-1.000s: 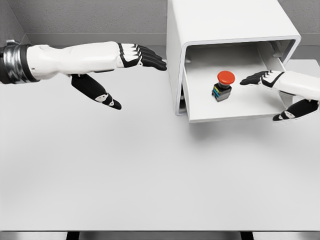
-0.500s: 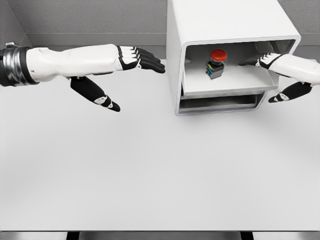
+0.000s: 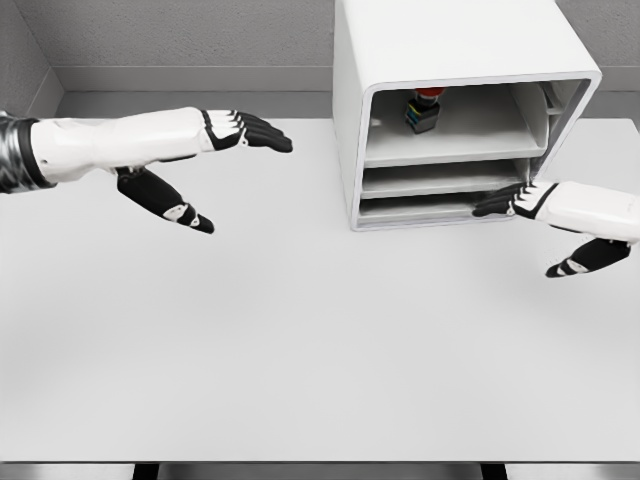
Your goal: Slide open multi-storey tabletop storage cabinets and put open load switch and slide close multi-storey tabletop storage cabinets
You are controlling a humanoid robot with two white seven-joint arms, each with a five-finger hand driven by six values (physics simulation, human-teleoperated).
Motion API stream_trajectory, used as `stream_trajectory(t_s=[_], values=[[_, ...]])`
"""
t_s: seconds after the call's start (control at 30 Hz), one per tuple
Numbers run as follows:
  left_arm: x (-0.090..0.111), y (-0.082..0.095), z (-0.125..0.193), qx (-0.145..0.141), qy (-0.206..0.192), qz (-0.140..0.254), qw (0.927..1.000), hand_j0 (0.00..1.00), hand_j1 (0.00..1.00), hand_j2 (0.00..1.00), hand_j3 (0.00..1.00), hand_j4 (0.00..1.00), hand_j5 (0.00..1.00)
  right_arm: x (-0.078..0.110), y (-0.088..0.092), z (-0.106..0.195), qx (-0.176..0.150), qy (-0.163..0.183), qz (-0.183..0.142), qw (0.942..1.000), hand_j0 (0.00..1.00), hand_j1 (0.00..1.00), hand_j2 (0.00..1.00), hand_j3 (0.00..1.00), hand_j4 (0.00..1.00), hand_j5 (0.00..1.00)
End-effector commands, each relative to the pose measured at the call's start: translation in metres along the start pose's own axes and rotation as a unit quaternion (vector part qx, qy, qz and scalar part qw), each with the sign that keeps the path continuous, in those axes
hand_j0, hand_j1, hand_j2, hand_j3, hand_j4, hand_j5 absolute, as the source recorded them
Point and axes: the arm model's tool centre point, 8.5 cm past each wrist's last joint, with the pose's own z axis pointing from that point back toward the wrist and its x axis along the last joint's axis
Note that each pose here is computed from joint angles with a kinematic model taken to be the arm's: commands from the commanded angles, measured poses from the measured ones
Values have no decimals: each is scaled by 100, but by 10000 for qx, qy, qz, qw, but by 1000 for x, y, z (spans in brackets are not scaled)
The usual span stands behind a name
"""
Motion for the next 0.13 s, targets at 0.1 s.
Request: stream_trajectory(t_s=[0.1], values=[[-6, -15, 2, -57, 44, 221, 9997, 100, 100, 100, 100, 100, 100, 1, 1, -1, 43, -28, -26, 10000, 100, 100, 100, 100, 100, 100]])
